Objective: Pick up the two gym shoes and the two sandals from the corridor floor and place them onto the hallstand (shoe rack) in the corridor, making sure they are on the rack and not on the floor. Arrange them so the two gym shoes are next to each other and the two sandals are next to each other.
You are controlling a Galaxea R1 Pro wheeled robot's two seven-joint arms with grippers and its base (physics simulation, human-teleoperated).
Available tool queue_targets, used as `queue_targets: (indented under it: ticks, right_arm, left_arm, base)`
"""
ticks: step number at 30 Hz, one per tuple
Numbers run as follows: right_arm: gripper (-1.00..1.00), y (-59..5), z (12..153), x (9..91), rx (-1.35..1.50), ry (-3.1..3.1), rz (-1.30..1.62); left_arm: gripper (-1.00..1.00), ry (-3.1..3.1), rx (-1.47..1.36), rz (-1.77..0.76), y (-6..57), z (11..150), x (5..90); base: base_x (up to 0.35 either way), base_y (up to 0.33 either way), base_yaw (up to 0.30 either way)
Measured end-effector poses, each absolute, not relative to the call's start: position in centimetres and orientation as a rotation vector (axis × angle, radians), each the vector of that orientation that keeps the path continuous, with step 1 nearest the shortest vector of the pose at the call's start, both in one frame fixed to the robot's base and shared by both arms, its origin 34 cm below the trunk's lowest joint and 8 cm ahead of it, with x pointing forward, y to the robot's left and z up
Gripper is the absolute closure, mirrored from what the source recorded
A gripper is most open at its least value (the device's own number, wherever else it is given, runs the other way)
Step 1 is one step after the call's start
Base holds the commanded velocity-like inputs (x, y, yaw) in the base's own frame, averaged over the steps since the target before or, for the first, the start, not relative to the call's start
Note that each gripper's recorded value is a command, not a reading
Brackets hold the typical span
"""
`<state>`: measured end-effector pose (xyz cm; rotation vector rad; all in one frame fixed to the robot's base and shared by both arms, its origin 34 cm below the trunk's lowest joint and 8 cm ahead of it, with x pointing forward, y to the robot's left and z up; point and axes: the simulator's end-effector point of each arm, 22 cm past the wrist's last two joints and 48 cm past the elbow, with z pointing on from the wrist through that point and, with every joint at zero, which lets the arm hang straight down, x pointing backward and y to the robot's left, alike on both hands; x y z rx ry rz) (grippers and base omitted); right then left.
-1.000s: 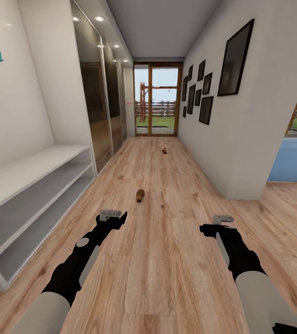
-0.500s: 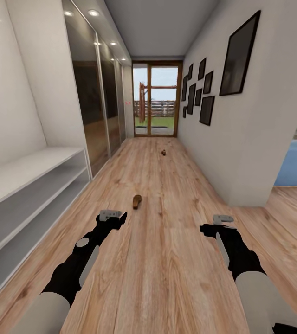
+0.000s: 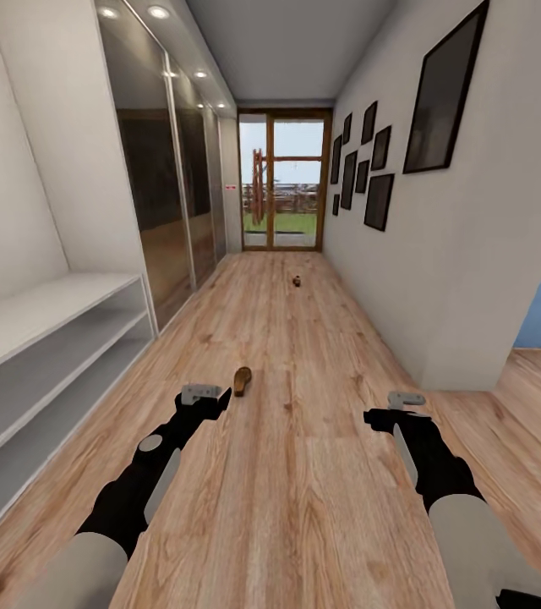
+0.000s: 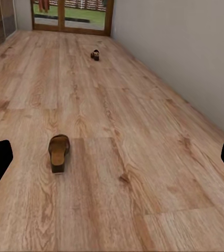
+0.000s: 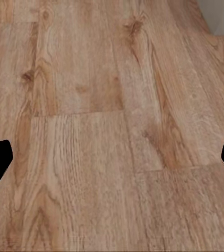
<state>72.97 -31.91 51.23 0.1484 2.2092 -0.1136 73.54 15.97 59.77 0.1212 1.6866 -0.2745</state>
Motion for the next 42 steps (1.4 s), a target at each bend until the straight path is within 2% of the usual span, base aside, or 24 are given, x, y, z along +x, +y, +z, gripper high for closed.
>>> queue_targets:
  ticks: [26, 33, 42]
  right_arm:
    - [-1.00, -31.9, 51.3, 73.2, 0.150, 2.192, -0.111]
    - [-1.00, -31.9, 53.1, 74.2, 0.143, 2.112, -0.111]
    - [-1.00, -32.6, 57.2, 75.3, 0.147, 2.015, -0.120]
  left_arm:
    - [-1.00, 1.777, -0.002, -0.119, 20.1, 55.5, 73.6]
    - [-1.00, 1.812, -0.085, -0.006, 23.1, 51.8, 72.8]
    - [-1.00, 1.800, -0.099, 0.020, 23.7, 50.7, 72.4]
  base:
    - [0.349, -0.132, 0.000]
    - [0.349, -0.153, 0.000]
    - [0.349, -0.102, 0.000]
